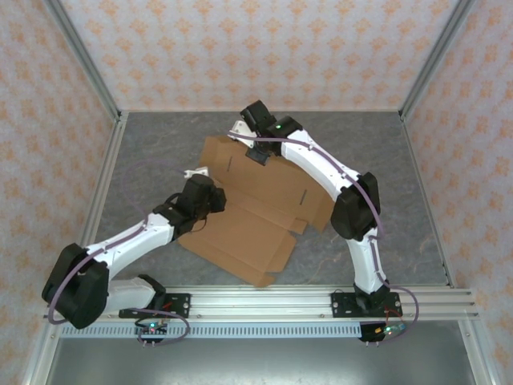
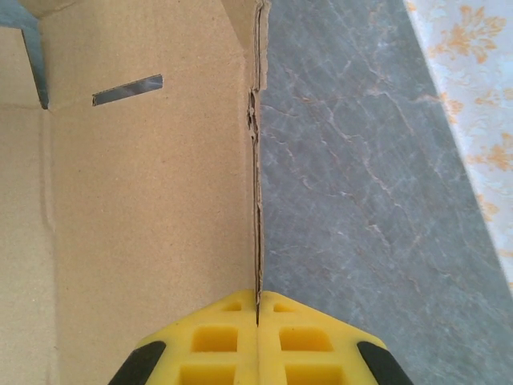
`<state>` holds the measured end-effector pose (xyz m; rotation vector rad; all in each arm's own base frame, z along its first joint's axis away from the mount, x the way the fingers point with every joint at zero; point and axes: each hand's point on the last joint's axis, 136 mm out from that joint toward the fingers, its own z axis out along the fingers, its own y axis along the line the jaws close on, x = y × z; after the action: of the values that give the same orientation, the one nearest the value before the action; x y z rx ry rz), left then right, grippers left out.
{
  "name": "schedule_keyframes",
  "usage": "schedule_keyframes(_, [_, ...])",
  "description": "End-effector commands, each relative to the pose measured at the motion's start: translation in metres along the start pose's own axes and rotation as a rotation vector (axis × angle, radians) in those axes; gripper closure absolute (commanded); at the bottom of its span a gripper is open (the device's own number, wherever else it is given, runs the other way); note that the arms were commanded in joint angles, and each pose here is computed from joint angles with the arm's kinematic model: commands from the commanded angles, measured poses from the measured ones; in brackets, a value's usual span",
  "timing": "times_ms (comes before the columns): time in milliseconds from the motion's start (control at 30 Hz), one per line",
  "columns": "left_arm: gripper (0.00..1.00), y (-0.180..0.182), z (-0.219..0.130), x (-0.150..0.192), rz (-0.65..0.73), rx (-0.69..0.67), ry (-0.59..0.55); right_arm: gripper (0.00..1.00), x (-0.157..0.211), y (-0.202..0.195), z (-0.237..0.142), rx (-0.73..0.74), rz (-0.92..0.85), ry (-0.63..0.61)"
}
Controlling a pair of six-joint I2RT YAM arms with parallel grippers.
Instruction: Fold the paper box
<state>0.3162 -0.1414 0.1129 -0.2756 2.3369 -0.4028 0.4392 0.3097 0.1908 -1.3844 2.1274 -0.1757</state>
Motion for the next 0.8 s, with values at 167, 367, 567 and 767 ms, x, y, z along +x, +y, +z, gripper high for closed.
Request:
schedule_keyframes(167, [0.87,0.029,0.011,0.087,-0.040,-0.004,0.226,1.00,-0.019,-0.046,-0.037,0.209,-0.002,-0.062])
schedule_keyframes(367, [0.96,0.025,0.025,0.104,-0.027,-0.001,0.243,1.00,-0.030,-0.033,-0.041,0.206,-0.035,-0.100])
schedule_keyframes(567, [1.00,0.019,0.034,0.112,-0.026,0.009,0.248,1.00,-0.037,-0.007,-0.050,0.116,-0.054,-0.143])
schedule_keyframes(767, [1.00,0.019,0.036,0.113,-0.026,0.003,0.238,1.00,-0.029,0.021,-0.056,-0.004,-0.019,-0.167])
